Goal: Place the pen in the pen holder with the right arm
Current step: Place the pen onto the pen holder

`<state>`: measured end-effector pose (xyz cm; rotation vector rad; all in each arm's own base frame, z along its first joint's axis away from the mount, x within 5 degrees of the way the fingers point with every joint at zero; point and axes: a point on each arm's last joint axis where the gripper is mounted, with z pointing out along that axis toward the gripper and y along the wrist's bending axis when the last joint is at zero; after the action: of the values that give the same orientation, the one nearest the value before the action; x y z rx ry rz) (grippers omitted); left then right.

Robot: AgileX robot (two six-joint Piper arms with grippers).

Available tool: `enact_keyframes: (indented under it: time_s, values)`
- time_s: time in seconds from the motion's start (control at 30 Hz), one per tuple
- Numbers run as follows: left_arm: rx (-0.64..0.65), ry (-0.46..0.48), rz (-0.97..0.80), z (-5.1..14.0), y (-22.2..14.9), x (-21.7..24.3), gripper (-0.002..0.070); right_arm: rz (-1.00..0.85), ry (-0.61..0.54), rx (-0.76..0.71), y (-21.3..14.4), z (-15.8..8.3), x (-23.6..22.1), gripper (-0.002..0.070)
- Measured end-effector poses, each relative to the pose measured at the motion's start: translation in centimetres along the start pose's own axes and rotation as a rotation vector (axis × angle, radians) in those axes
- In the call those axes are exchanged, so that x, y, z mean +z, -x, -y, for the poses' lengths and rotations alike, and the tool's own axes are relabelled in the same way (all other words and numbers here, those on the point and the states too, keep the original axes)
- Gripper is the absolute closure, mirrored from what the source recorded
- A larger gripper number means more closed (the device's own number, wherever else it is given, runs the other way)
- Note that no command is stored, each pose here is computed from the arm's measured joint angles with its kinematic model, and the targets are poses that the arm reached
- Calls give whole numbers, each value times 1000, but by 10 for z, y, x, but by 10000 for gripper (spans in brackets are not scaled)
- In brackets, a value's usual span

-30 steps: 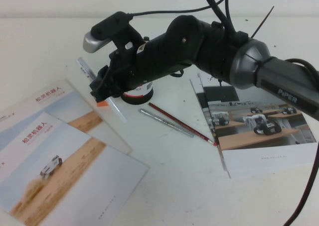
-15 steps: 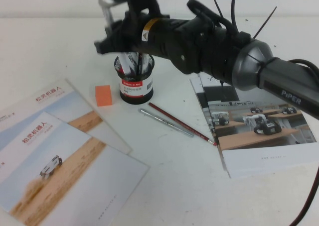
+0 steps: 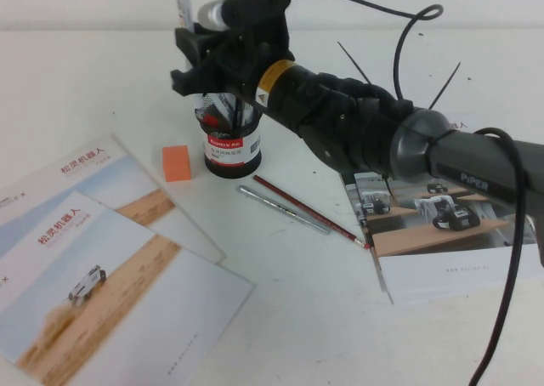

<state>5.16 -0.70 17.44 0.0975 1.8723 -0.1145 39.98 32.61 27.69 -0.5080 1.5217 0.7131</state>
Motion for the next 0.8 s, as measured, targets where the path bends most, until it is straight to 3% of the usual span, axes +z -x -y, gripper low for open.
enact_keyframes:
  time_s: [0.27, 0.53, 0.6, 0.73, 0.8]
  values:
    - [0, 0, 0, 0, 0, 0, 676, -1, -44, -23, -10, 28, 0, 559]
    - [0, 0, 0, 0, 0, 0, 676, -31, -57, -20, -30, 38, 4, 556]
    - [0, 0, 0, 0, 0, 0, 676, -23, -51, -21, -32, 38, 5, 515]
    - [0, 0, 0, 0, 0, 0, 676, -20, -48, -20, -33, 38, 5, 325]
    - [0, 0, 0, 0, 0, 0, 676, -20, -48, -20, -33, 38, 5, 264]
